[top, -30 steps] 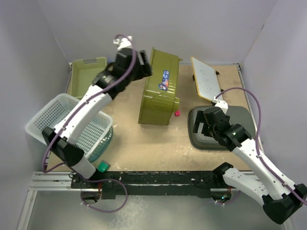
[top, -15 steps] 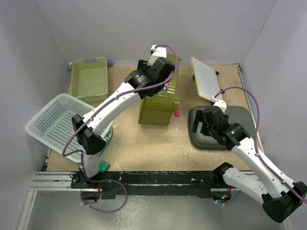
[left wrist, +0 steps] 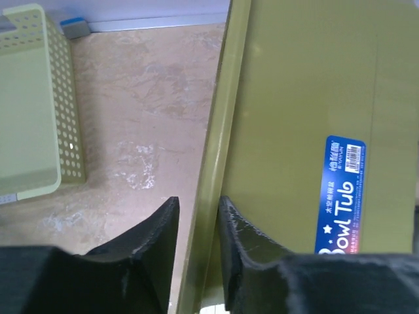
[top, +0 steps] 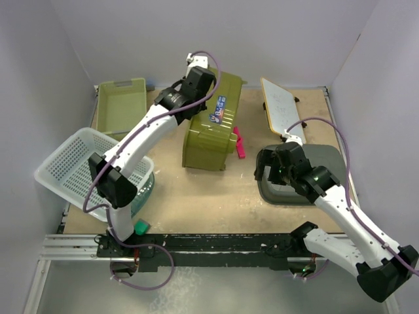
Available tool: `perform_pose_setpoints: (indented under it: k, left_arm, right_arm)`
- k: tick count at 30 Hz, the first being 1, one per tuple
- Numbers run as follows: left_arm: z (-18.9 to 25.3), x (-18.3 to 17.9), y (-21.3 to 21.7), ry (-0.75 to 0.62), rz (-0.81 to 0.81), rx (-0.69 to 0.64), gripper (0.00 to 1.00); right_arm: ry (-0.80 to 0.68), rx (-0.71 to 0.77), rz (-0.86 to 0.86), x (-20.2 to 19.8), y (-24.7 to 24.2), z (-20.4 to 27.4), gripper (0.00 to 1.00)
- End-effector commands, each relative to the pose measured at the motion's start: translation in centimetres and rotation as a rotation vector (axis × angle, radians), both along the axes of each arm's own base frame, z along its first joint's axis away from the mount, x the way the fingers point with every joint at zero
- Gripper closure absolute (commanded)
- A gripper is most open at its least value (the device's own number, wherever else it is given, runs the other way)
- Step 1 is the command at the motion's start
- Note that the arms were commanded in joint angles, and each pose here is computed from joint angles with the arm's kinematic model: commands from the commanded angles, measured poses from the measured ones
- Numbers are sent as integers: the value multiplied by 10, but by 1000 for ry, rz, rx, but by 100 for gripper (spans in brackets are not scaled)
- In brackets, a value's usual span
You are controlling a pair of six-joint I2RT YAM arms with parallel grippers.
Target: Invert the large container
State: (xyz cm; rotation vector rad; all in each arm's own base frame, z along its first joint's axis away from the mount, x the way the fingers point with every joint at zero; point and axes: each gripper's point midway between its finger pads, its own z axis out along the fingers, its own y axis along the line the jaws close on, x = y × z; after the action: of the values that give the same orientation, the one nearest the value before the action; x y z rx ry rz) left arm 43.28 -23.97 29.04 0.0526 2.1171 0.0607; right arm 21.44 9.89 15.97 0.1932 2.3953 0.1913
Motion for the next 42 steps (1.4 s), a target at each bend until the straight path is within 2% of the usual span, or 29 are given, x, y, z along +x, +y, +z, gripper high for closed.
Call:
perform_pose_setpoints:
  k: [1, 6, 10, 13, 16, 23, 29, 33, 39, 42]
  left_arm:
    - [-7, -9, 7, 68, -61, -116, 77]
    - [-11, -6, 38, 96, -48, -235, 100]
    - [-25, -7, 49, 131, -66, -335, 100]
    - [-35, -8, 54, 153, -66, -363, 100]
    - [-39, -9, 56, 163, -73, -375, 100]
    - [-48, -12, 68, 179, -61, -363, 100]
    - [-56, -14, 77, 204, -58, -358, 100]
    - [-60, -15, 80, 214, -57, -346, 100]
    - [-67, -18, 85, 226, -54, -335, 100]
    - [-70, -18, 87, 228, -49, -338, 100]
  right_arm:
    - [-84, 341, 256, 13, 80, 58, 0]
    - [-197, 600, 404, 22, 122, 104, 0]
    - [-281, 691, 437, 37, 138, 118, 4]
    - [-321, 743, 443, 47, 147, 117, 13]
    - [-446, 790, 429, 60, 148, 128, 21]
    - [-600, 847, 479, 74, 157, 145, 23]
    - [-600, 797, 522, 91, 169, 143, 36]
    - [-539, 838, 611, 93, 189, 140, 50]
    - [-491, 880, 664, 93, 204, 139, 57]
    - [-446, 897, 686, 92, 214, 134, 75]
